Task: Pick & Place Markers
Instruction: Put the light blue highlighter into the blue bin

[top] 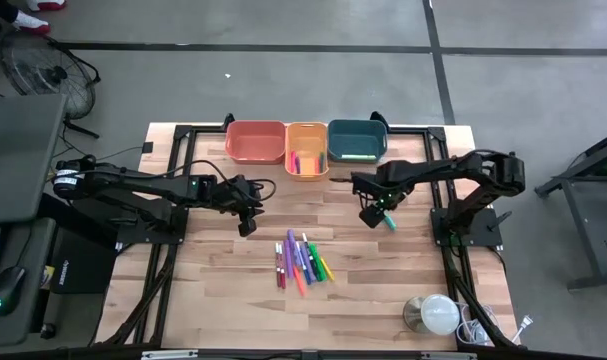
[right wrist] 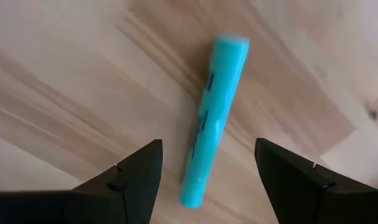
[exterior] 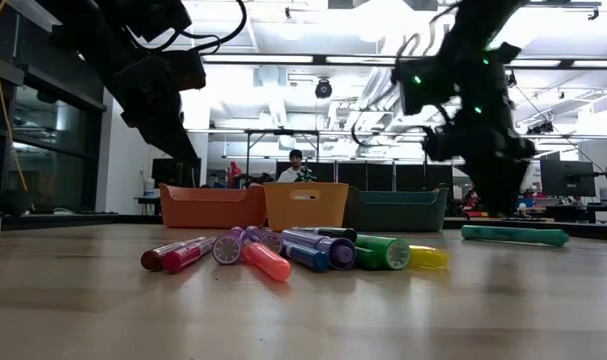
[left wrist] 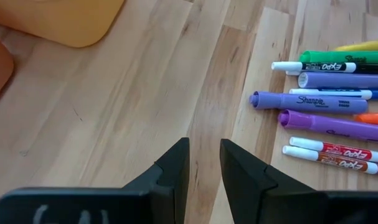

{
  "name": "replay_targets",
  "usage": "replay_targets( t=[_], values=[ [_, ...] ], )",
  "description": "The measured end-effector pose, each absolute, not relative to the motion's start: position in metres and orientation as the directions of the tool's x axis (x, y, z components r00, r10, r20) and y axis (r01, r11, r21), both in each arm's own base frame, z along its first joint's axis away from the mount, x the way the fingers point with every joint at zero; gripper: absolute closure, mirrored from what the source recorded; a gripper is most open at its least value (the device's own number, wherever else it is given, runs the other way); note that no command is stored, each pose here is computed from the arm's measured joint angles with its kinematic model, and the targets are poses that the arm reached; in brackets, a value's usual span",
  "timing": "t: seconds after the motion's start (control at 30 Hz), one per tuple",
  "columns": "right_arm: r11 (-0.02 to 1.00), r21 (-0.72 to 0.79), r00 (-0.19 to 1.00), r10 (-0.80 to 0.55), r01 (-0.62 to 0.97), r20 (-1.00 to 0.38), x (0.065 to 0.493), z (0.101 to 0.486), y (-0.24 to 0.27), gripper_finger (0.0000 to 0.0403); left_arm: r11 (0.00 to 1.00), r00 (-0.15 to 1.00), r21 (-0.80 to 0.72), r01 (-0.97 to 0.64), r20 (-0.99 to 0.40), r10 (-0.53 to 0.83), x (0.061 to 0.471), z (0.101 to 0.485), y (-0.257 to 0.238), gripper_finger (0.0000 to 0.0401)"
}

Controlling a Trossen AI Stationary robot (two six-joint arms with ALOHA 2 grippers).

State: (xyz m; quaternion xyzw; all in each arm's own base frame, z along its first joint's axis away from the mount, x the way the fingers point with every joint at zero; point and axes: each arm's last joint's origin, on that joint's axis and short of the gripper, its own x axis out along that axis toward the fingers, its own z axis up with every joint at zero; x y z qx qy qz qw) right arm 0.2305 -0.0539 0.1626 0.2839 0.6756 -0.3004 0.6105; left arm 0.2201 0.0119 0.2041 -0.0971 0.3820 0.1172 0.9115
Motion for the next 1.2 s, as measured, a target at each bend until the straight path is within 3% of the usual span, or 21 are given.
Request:
replay_targets(
  t=[0.43, 0.7, 1.03, 1.2],
  values=[
    [0.634, 0.018, -0.020, 0.053, 0.773, -0.998, 0.210, 0.121, -0.047, 0.0179, 0.954, 0.681, -0.087, -0.288, -0.719, 0.140, 0.220, 0.204, 0.012, 0.0313],
    [0.666, -0.007, -0.029, 0.023, 0.746, -0.999, 0.210, 0.121, -0.048, 0.0234, 0.953, 0.681, -0.086, -0.289, -0.719, 0.141, 0.220, 0.204, 0.012, 0.0313],
    [0.656, -0.035, -0.044, -0.003, 0.754, -0.999, 0.209, 0.121, -0.049, 0.0347, 0.948, 0.683, -0.095, -0.303, -0.716, 0.146, 0.220, 0.204, 0.012, 0.0313],
    [0.667, -0.027, -0.040, 0.004, 0.744, -0.999, 0.211, 0.122, -0.049, 0.0350, 0.944, 0.683, -0.078, -0.319, -0.709, 0.172, 0.222, 0.209, 0.013, 0.0313]
  ],
)
